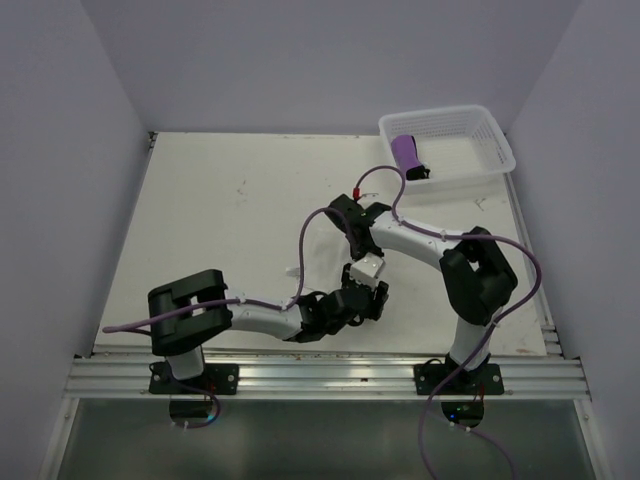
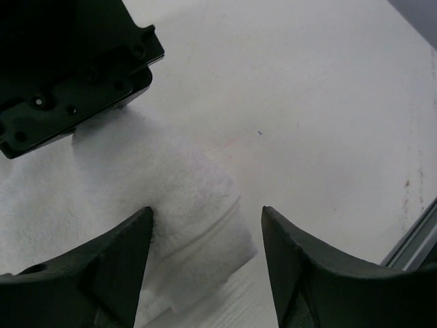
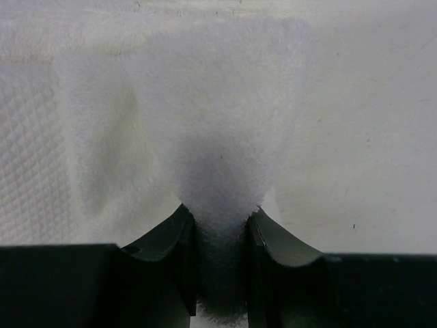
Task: Roll the towels
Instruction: Roll the towel
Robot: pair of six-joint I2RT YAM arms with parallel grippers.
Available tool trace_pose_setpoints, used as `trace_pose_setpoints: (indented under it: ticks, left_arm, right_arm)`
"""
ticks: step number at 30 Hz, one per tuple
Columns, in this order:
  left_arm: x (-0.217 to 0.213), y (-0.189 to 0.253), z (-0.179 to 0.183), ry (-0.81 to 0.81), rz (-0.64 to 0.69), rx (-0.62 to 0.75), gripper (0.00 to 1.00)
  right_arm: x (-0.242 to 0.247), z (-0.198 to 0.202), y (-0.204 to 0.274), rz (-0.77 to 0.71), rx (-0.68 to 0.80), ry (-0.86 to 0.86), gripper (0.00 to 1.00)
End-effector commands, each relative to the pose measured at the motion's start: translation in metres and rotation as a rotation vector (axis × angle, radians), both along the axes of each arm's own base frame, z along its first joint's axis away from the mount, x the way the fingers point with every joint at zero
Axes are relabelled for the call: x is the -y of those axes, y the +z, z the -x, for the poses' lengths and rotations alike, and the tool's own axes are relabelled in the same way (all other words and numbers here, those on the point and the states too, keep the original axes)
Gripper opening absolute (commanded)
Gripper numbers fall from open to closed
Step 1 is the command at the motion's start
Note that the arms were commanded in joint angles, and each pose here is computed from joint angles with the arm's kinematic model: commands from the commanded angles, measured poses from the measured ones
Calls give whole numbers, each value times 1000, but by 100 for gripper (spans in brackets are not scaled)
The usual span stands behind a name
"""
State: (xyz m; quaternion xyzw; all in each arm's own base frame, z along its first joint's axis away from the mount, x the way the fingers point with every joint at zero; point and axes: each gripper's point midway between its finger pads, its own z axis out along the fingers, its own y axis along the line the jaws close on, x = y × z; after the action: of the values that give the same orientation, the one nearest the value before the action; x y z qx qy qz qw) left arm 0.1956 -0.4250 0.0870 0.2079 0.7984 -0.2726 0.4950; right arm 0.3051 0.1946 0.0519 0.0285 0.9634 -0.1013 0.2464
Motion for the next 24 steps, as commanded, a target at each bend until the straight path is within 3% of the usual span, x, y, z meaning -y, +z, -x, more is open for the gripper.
trace_pose_setpoints:
  ticks: [1, 3, 4, 9, 12, 20, 24]
  left_arm:
    - [-12, -22, -5, 77, -101, -22, 62]
    - [-21, -30, -6, 115, -127, -31, 56]
    - [-23, -32, -6, 128, -129, -41, 46]
    - [-38, -44, -7, 187, -151, -57, 24]
    - [-45, -52, -6, 208, -160, -73, 1]
    - [-70, -63, 3, 245, -114, -117, 0]
    - [-78, -62, 5, 258, -85, -122, 0]
  right_arm:
    - [-17, 11, -9, -65, -57, -7, 12]
    - [-17, 11, -9, -66, -56, -7, 13]
    - [-18, 11, -9, -68, -58, -6, 13]
    - [-19, 11, -9, -78, -64, -9, 16]
    - [-18, 7, -4, -85, -53, -20, 18]
    - [-2, -13, 4, -100, -36, -68, 37]
    - [6, -22, 4, -92, -39, -83, 57]
